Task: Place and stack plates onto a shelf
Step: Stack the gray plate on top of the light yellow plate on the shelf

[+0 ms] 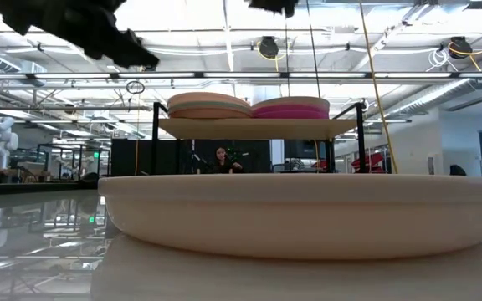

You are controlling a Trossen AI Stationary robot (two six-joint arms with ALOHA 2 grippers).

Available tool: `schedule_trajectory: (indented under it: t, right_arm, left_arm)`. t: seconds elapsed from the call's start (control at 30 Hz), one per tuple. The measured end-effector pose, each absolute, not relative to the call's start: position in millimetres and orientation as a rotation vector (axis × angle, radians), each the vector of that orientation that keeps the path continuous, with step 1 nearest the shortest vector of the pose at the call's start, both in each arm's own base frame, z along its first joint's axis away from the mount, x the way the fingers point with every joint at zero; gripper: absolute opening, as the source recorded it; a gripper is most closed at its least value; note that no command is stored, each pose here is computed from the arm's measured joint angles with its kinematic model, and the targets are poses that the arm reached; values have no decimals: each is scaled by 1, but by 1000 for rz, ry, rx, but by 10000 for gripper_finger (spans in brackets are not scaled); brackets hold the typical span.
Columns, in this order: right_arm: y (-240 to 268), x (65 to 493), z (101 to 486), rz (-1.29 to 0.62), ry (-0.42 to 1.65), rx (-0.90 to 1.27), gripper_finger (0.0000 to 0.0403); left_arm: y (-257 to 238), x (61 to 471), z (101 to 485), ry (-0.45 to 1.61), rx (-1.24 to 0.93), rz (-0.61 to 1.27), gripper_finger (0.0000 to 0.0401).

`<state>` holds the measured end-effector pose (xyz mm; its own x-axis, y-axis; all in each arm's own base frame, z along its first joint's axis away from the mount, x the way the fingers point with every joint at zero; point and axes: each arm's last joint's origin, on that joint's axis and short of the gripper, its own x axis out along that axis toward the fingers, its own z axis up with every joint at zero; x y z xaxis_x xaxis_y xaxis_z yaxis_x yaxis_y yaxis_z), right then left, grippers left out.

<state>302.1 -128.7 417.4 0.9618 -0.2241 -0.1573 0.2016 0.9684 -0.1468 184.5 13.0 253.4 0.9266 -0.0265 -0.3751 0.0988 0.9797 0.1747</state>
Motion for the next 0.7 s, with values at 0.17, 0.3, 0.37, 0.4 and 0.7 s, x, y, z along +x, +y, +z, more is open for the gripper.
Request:
schedule_trajectory:
  t: [0.17, 0.3, 0.37, 0.4, 0.7]
  right_arm:
    - [-104, 286, 435, -168, 139, -151, 155]
    - [-93, 279, 442, -143, 126, -158, 155]
    - [-89, 278, 444, -134, 120, -160, 155]
    - [-88, 278, 444, -129, 117, -161, 155]
    - [-82, 284, 439, -107, 139, -170, 155]
  left_arm:
    - [-22, 217, 224, 483, 173, -133, 172]
    - [-43, 238, 217, 450, -120, -139, 172]
    - [-53, 244, 210, 484, -148, -155, 172]
    - [-57, 248, 206, 501, -134, -152, 172]
    - [-94, 293, 180, 660, -123, -135, 172]
